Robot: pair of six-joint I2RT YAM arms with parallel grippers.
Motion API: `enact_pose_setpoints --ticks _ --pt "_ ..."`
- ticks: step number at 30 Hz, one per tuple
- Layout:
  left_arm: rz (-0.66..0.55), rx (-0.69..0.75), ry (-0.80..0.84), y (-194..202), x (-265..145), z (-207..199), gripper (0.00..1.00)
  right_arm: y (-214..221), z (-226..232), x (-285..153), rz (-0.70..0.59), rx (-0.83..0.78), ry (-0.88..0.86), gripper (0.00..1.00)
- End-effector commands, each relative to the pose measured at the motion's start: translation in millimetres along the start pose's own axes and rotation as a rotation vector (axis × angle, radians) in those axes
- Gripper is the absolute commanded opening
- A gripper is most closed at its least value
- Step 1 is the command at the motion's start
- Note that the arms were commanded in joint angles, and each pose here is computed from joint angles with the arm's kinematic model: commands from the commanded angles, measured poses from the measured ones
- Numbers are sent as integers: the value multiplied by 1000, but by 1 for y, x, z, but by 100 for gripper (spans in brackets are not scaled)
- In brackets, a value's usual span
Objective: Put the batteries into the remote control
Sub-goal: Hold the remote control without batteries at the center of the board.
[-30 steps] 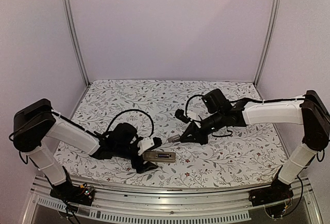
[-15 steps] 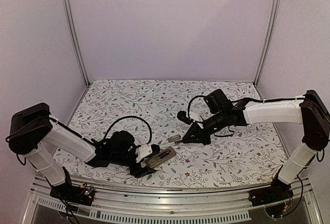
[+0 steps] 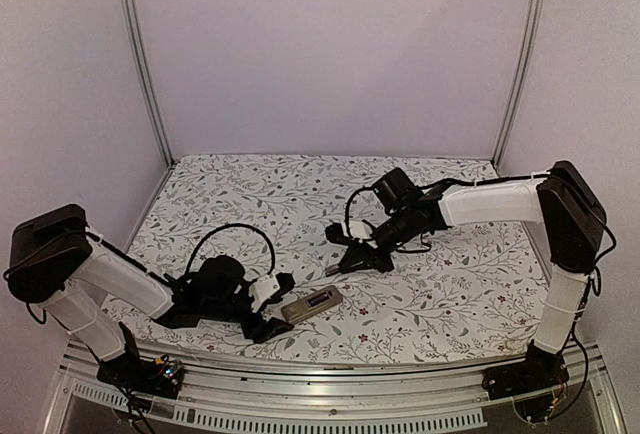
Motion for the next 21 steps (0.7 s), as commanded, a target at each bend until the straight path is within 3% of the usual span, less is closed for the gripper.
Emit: enact_pose_setpoints --ticks 1,12,21 --pt "-44 -3 26 -2 -1 0 75 6 -4 10 22 -113 -56 0" --pt "-105 80 14 1 -1 -2 62 10 28 31 106 -186 -3 0" --pt "-93 72 22 2 4 -1 61 3 30 36 76 -187 2 0"
Point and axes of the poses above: each gripper's point midway between its finger pads, its own x axis out along the fingers, its own z axis along the line the jaws close on, y = z × x, the point moved 10 cm from there along -x, back along the fingers, and after that the axes turned 10 degrees about x, right-handed, at the moved point
